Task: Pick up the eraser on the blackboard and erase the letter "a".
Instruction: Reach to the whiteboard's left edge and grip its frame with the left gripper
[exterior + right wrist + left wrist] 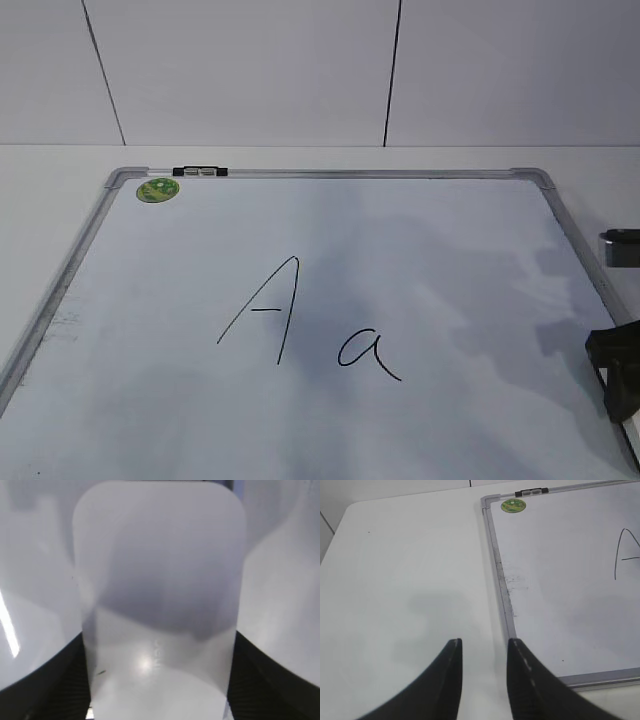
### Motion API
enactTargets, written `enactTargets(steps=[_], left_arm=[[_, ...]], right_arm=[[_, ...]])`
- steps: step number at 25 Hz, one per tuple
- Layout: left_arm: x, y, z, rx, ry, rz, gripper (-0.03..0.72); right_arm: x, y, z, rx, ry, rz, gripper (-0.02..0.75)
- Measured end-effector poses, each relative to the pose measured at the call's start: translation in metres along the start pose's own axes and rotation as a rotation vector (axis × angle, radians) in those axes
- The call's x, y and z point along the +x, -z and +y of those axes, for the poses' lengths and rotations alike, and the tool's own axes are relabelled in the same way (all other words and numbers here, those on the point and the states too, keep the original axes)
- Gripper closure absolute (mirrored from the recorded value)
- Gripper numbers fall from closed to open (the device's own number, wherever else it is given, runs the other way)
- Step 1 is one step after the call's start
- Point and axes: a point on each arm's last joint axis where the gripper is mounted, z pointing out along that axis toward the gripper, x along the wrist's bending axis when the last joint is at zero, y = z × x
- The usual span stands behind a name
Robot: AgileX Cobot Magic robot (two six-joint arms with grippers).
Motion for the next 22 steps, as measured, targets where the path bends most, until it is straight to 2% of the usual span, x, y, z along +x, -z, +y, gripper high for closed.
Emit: enactTargets(steps=[7, 13, 22], left_arm=[[0.000, 0.000, 0.000, 0.000, 0.000, 0.000, 0.454], [0.000, 0.000, 0.000, 0.000, 0.000, 0.000, 0.454], [0.000, 0.000, 0.000, 0.000, 0.000, 0.000, 0.454]], right_arm=[[0.001, 0.017, 0.007, 0.022, -0.010, 0.004, 0.178], [0.006, 0.028, 0.008, 0.011, -0.004, 0.065, 0.178], [0.033, 0.036, 0.002, 0.015, 0.118, 0.077, 0.178]])
